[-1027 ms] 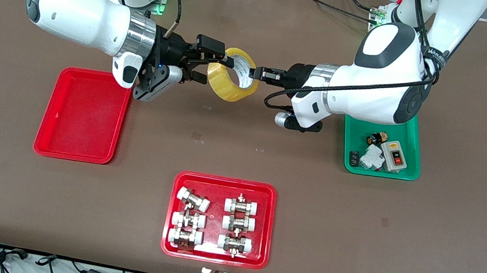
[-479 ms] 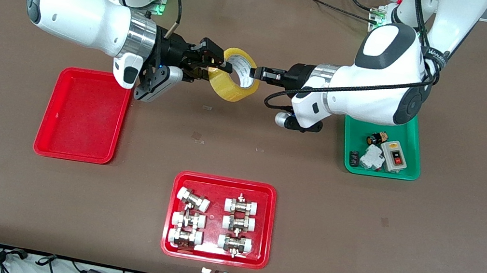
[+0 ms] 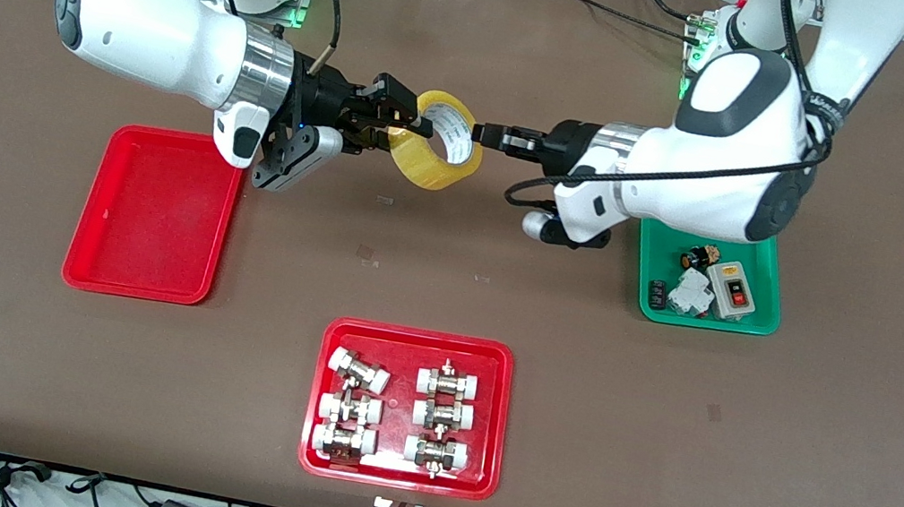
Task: Left arm passes tape to right arm into tray
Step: 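Open the left gripper and pull it back from the tape, then lower the tape into the empty red tray with the right gripper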
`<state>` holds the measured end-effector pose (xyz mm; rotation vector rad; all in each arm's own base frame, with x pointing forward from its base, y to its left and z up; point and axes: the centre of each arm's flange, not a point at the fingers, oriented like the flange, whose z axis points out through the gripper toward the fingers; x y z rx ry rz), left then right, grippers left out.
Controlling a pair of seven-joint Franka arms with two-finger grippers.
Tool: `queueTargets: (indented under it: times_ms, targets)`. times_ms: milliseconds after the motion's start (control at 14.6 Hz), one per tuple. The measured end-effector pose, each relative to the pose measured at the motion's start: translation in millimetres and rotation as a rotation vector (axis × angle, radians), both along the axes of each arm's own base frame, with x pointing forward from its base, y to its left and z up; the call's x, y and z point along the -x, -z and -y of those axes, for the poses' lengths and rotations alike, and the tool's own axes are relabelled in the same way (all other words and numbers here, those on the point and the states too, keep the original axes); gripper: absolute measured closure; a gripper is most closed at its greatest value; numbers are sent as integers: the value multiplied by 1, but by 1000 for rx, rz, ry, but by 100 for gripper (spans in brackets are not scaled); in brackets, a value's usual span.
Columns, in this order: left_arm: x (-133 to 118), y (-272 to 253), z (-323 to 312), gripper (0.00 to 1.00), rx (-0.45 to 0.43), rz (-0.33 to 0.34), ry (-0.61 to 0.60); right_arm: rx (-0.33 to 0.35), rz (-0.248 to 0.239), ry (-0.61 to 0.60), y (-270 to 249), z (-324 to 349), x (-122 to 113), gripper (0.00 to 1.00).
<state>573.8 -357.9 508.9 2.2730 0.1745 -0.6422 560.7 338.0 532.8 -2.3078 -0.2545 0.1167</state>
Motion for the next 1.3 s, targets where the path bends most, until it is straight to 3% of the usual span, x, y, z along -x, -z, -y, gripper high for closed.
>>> queueTargets:
  times_ms: [205, 342, 548, 822, 959, 1027, 1164, 1301]
  targets:
    - [-9, -18, -41, 19, -14, -17, 10, 13, 6, 13, 2, 8, -5, 47]
    - [-17, -23, -84, 1, -91, 0, 5, 35, -3, 56, 13, 33, -21, 47]
    - [-25, -13, -133, 0, -252, 75, 65, 62, -55, 186, 48, 117, -64, 47]
    - [-31, 3, -162, 0, -430, 209, 207, 91, -228, 346, 120, 278, -94, 47]
    - [-33, 3, -182, 0, -481, 281, 315, 111, -315, 381, 163, 360, -90, 47]
    - [-33, -1, -195, 0, -492, 319, 372, 96, -332, 371, 186, 398, -84, 47]
    - [-31, -20, -226, 0, -513, 384, 449, 35, -320, 320, 239, 463, -67, 47]
    - [-28, -44, -272, 0, -556, 423, 449, -21, -302, 276, 292, 501, -51, 47]
